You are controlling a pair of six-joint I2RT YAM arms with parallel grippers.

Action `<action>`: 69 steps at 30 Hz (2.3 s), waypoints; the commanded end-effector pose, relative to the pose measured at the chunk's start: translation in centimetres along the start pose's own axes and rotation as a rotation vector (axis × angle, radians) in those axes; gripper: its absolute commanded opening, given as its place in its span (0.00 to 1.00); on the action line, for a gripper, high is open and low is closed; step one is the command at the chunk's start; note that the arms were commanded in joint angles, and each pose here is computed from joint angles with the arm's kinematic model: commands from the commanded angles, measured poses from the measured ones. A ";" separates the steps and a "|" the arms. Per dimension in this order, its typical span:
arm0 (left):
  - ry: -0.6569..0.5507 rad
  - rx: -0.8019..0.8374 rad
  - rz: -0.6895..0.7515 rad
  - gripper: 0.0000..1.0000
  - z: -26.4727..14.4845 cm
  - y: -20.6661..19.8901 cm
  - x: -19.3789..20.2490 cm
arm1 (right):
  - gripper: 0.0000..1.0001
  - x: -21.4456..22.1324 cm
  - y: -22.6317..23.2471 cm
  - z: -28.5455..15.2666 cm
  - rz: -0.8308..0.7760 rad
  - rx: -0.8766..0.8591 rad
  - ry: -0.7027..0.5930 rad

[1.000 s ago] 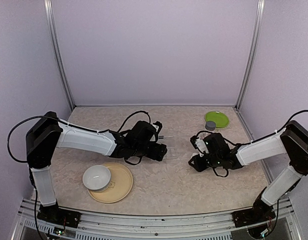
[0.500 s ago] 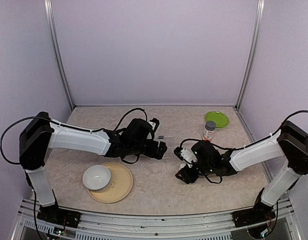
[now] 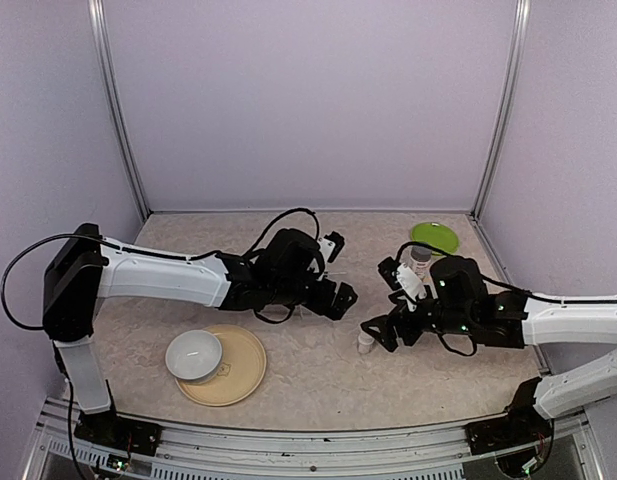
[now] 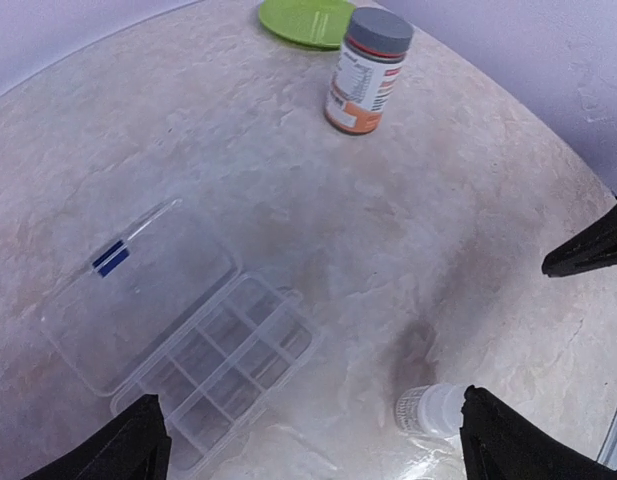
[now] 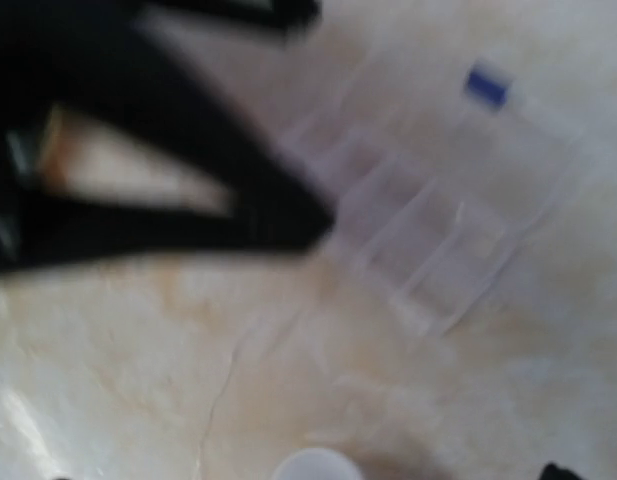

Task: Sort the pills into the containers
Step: Place the pill bottle at the center of the board, then pick up the pill bottle from the center of the board, then pass from the left arm to the right

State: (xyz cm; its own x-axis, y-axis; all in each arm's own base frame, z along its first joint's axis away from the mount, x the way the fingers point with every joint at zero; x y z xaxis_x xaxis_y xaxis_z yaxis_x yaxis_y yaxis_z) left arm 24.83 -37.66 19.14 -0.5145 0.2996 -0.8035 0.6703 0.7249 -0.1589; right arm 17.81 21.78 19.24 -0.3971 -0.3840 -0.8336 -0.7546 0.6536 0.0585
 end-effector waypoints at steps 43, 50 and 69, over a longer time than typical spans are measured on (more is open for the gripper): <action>0.272 0.251 0.309 0.47 6.5 -7.0 3.1 | 1.00 3.2 -6.7 -6.4 0.398 0.404 -0.128; 0.274 0.258 0.308 0.26 6.5 -7.0 3.1 | 1.00 3.3 -6.6 -6.2 0.393 0.400 -0.128; -0.067 0.575 0.495 0.03 -5.0 -8.1 -1.5 | 1.00 -0.1 -1.3 -6.7 0.150 -0.399 -0.327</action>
State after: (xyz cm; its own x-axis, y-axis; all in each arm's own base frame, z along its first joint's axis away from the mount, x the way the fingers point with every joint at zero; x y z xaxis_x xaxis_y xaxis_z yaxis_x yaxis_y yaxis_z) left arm 19.04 -41.75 20.44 -0.2050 0.5857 -0.7842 0.9699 0.2291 -0.0824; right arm 16.69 15.74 20.86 -0.4675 -0.0813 -0.8802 -0.7208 0.6114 0.3264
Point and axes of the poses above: each gripper's point midway between its finger pads, its own z axis out along the fingers, its own y axis along the line the jaws close on, x = y × z, the point moved 10 cm from there along -z, back along the fingers
